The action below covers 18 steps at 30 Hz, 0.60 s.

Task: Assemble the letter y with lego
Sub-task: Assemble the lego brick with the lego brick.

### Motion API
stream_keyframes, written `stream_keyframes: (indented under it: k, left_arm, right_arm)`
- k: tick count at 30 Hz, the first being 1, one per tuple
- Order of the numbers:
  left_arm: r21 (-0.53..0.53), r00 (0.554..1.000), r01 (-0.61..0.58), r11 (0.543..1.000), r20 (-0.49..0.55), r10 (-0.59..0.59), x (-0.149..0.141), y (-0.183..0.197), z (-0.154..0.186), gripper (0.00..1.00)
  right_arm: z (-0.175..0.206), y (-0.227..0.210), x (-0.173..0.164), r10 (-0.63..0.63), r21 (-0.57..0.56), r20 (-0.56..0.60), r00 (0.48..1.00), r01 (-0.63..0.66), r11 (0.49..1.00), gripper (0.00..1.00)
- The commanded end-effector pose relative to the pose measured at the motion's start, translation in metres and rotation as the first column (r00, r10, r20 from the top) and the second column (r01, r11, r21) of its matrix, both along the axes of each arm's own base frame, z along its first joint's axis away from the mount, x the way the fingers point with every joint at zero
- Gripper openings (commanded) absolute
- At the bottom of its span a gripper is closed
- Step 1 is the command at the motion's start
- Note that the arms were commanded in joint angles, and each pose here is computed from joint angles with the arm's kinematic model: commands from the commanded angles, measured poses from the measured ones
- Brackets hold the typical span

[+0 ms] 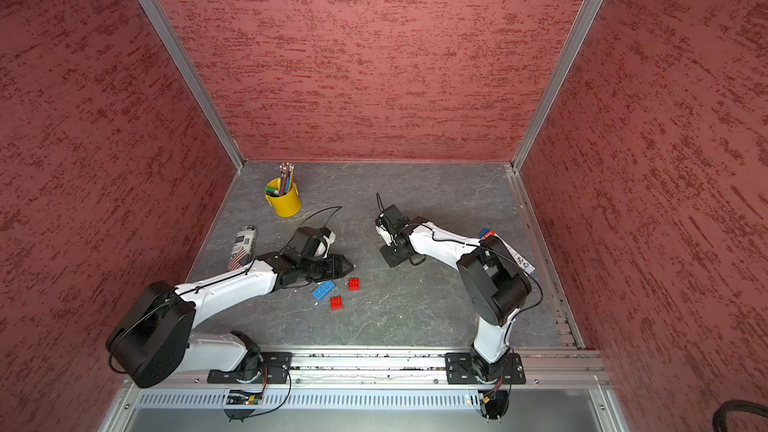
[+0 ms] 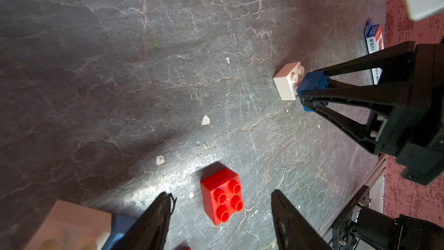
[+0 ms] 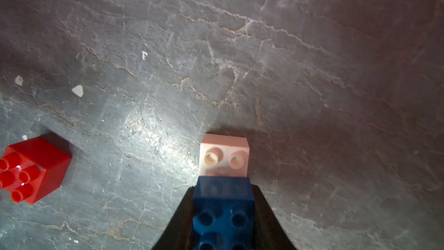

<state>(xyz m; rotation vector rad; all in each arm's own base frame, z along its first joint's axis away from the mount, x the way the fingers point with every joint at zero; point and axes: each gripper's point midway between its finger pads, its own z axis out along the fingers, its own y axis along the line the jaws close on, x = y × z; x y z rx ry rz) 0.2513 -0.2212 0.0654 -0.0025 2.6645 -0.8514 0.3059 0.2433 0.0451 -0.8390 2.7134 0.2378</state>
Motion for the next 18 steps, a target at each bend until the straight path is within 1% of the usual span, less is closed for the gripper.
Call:
stream_keyframes:
  k: [1, 9, 13, 18]
  left_arm:
    - [-0.002, 1.000, 0.007, 1.000, 0.015, -0.007, 0.002, 0.001, -0.001, 0.68]
    - [-0.003, 1.000, 0.006, 1.000, 0.020, -0.006, -0.001, 0.002, -0.001, 0.68]
    - [-0.003, 1.000, 0.003, 1.000, 0.021, -0.003, -0.002, 0.004, -0.001, 0.68]
    - [-0.006, 1.000, 0.002, 1.000, 0.024, -0.002, -0.002, 0.004, -0.002, 0.68]
  right_arm:
    - [-0.011, -0.006, -0.006, 0.005, -0.070, -0.027, 1.000, -0.007, 0.998, 0.26]
    - [-0.016, -0.009, -0.008, -0.012, -0.131, -0.018, 1.000, 0.010, 0.991, 0.27]
    - [-0.016, -0.017, -0.008, -0.045, -0.166, -0.007, 0.999, 0.043, 0.985, 0.28]
    - [-0.021, -0.017, -0.013, -0.066, -0.159, -0.031, 0.997, 0.060, 0.985, 0.27]
